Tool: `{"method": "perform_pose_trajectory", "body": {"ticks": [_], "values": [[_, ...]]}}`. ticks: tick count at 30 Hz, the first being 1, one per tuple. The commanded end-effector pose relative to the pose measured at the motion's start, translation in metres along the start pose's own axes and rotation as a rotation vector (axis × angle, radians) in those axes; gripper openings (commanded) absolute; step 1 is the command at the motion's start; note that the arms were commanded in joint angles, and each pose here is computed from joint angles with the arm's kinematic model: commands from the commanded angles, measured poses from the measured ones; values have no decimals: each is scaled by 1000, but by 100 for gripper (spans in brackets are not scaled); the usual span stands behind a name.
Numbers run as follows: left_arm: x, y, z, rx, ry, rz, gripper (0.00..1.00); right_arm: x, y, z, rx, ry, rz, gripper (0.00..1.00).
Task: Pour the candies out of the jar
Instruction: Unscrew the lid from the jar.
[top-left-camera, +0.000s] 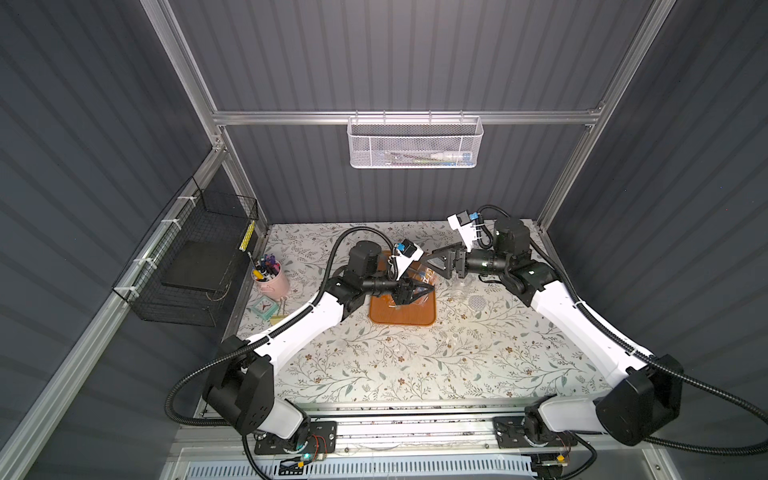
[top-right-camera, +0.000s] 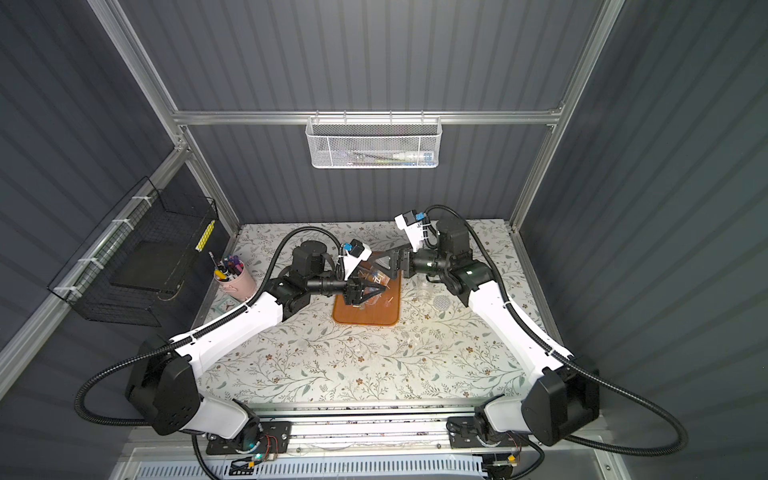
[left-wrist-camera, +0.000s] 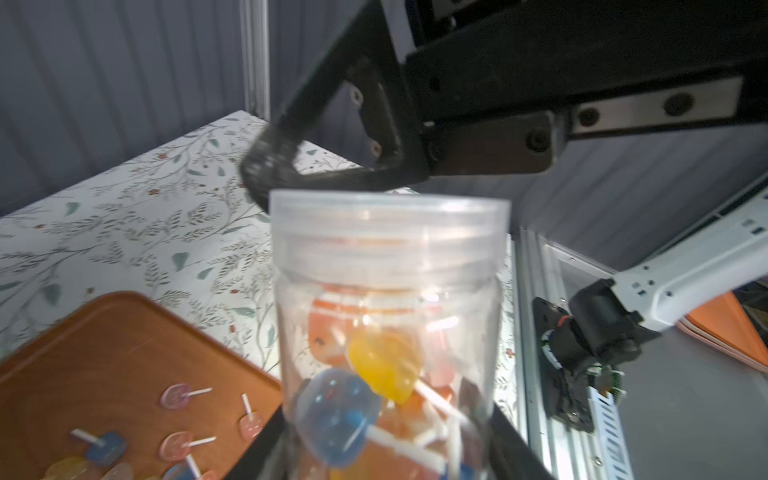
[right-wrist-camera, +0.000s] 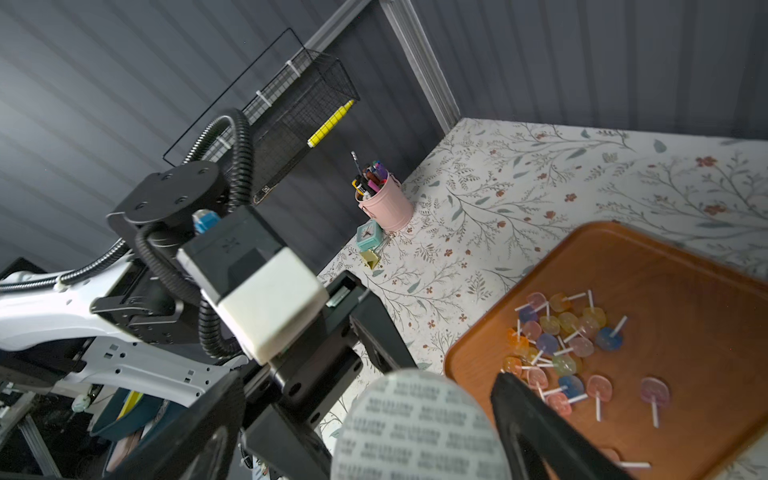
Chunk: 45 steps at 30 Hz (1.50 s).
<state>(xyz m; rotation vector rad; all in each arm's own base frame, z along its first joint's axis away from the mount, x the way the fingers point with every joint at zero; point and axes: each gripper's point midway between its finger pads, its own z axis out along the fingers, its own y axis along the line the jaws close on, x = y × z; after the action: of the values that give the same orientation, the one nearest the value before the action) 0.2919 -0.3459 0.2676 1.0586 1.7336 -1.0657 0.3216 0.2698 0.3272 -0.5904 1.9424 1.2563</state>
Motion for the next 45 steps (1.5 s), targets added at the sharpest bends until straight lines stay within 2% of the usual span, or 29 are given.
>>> {"method": "perform_pose_trajectory", "body": {"ticks": [1,5,15,23,29,33,36,39,41,45], "values": [[-10,8,-12,-102,-26,57,0,2,-14,0,80,8,67,90],[-9,12,-10,-132,-20,66,0,4,-27,6,164,3,112,83],[-2,20,-4,-186,9,66,0,-6,-37,20,239,-47,210,70],[4,22,0,-219,35,78,0,-5,-40,25,254,-51,261,66],[3,22,1,-225,39,83,0,-5,-38,25,246,-50,257,57],[-1,2,0,-122,14,88,0,-11,-20,21,155,-62,135,54],[-6,-29,-4,88,-19,86,0,-16,10,11,-21,-73,12,54],[-11,-48,-8,246,-29,52,0,-18,33,2,-126,-62,-80,52],[-12,-55,-9,306,-25,37,0,-18,42,-2,-160,-50,-113,50],[-10,-57,-8,342,-21,25,0,-17,50,-9,-197,-39,-140,49]]}}
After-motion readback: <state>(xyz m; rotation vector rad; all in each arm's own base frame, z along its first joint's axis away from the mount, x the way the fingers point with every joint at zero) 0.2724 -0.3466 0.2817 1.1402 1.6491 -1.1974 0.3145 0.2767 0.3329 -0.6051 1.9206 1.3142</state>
